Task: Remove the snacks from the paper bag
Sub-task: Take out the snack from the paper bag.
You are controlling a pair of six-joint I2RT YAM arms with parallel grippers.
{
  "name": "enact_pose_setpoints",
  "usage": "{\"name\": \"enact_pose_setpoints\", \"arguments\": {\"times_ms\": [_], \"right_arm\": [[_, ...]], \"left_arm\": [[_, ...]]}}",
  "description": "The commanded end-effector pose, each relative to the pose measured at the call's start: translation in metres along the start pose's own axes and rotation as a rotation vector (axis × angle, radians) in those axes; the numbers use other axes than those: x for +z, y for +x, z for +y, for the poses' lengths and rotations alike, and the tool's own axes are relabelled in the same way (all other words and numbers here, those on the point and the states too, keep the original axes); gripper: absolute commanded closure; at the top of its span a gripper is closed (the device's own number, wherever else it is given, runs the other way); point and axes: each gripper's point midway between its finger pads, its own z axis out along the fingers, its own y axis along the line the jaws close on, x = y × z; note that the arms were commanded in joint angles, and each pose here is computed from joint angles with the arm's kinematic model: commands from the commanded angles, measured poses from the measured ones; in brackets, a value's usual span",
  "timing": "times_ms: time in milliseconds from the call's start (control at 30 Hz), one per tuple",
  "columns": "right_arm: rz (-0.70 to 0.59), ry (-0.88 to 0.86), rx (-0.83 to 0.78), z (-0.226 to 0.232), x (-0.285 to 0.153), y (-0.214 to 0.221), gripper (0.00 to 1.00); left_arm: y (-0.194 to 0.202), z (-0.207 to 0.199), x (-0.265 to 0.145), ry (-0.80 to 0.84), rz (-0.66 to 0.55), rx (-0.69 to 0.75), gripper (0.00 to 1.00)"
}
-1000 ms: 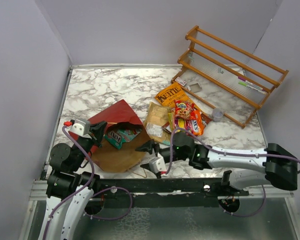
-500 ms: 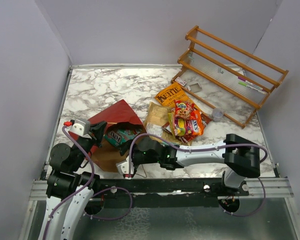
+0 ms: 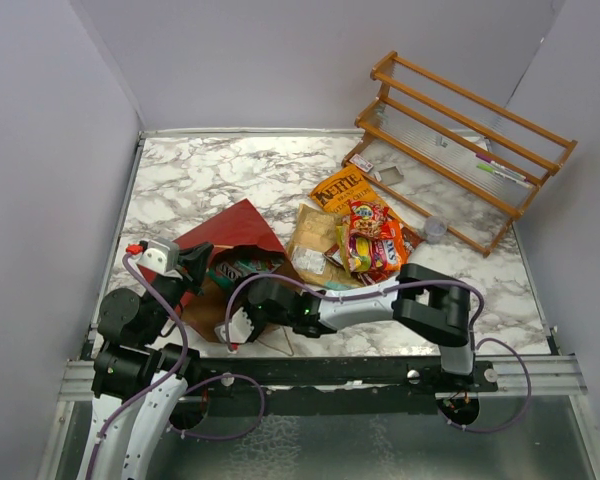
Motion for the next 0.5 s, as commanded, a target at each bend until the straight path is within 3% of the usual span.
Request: {"name": "enact_pose_setpoints", "arguments": {"times_ms": [0, 267, 467], "right_arm": [[0.068, 0.074, -0.023, -0.028, 0.012, 0.013, 0.30], [0.127, 0.091, -0.036, -0.027, 0.038, 0.042, 0.37], [0.130, 0.096, -0.045, -0.030, 0.045, 0.047, 0.52]], "left_arm": [[-0.001, 0.007, -0.002, -0.038, -0.013, 0.007, 1.00], [-0.002, 0.007, -0.003, -0.041, -0.015, 0.008, 1.00], [-0.001, 0.007, -0.003, -0.041, -0.015, 0.008, 1.00]]}}
